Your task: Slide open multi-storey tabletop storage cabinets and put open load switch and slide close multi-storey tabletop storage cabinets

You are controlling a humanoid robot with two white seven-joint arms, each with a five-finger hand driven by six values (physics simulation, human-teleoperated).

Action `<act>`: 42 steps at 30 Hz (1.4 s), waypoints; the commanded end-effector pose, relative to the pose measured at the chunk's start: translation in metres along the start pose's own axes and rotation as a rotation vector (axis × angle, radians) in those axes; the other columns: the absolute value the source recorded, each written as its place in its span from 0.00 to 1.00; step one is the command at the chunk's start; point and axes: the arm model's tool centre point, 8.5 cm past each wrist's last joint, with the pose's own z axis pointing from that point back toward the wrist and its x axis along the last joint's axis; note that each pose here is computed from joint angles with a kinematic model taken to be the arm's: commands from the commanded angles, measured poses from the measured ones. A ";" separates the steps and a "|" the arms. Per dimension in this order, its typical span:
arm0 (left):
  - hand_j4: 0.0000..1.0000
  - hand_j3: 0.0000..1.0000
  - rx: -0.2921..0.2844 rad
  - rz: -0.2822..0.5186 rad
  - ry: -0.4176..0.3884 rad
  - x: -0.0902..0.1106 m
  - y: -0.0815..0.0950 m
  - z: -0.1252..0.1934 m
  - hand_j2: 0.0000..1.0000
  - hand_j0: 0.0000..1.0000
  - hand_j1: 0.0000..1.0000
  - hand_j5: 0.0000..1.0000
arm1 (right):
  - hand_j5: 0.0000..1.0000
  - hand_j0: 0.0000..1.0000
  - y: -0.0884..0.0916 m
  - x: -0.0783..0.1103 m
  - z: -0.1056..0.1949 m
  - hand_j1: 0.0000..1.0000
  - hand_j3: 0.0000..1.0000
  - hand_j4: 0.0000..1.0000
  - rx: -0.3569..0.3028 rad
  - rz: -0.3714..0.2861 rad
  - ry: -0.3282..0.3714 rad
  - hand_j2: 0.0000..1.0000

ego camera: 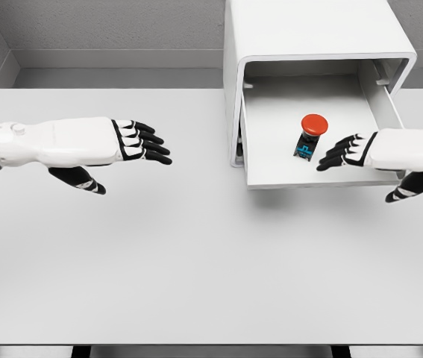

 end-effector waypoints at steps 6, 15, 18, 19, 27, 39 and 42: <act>1.00 1.00 0.003 0.008 0.002 0.000 0.000 0.001 1.00 1.00 1.00 1.00 | 1.00 1.00 -0.002 -0.002 0.000 1.00 1.00 1.00 0.004 0.016 0.014 1.00; 1.00 1.00 0.006 0.002 0.019 -0.002 0.002 0.008 1.00 1.00 1.00 1.00 | 1.00 1.00 -0.001 -0.007 -0.009 1.00 1.00 1.00 0.009 0.033 0.021 1.00; 1.00 1.00 0.005 0.004 0.020 -0.002 0.002 0.008 1.00 1.00 1.00 1.00 | 1.00 1.00 -0.004 -0.009 -0.006 1.00 1.00 1.00 -0.001 0.037 0.030 1.00; 1.00 1.00 0.005 0.004 0.022 -0.002 0.002 0.008 1.00 1.00 1.00 1.00 | 1.00 1.00 -0.005 -0.009 -0.005 1.00 1.00 1.00 0.001 0.043 0.034 1.00; 1.00 1.00 -0.010 0.004 0.042 -0.004 0.001 0.016 1.00 1.00 1.00 1.00 | 1.00 1.00 -0.007 -0.008 -0.014 1.00 1.00 1.00 0.006 0.069 0.027 1.00; 1.00 1.00 -0.017 -0.001 0.058 -0.005 0.001 0.022 1.00 1.00 1.00 1.00 | 1.00 1.00 -0.016 -0.023 -0.017 1.00 1.00 1.00 -0.025 0.062 0.055 1.00; 1.00 1.00 -0.019 0.001 0.059 -0.005 0.000 0.023 1.00 1.00 1.00 1.00 | 1.00 1.00 -0.022 -0.031 -0.025 1.00 1.00 1.00 -0.035 0.072 0.068 1.00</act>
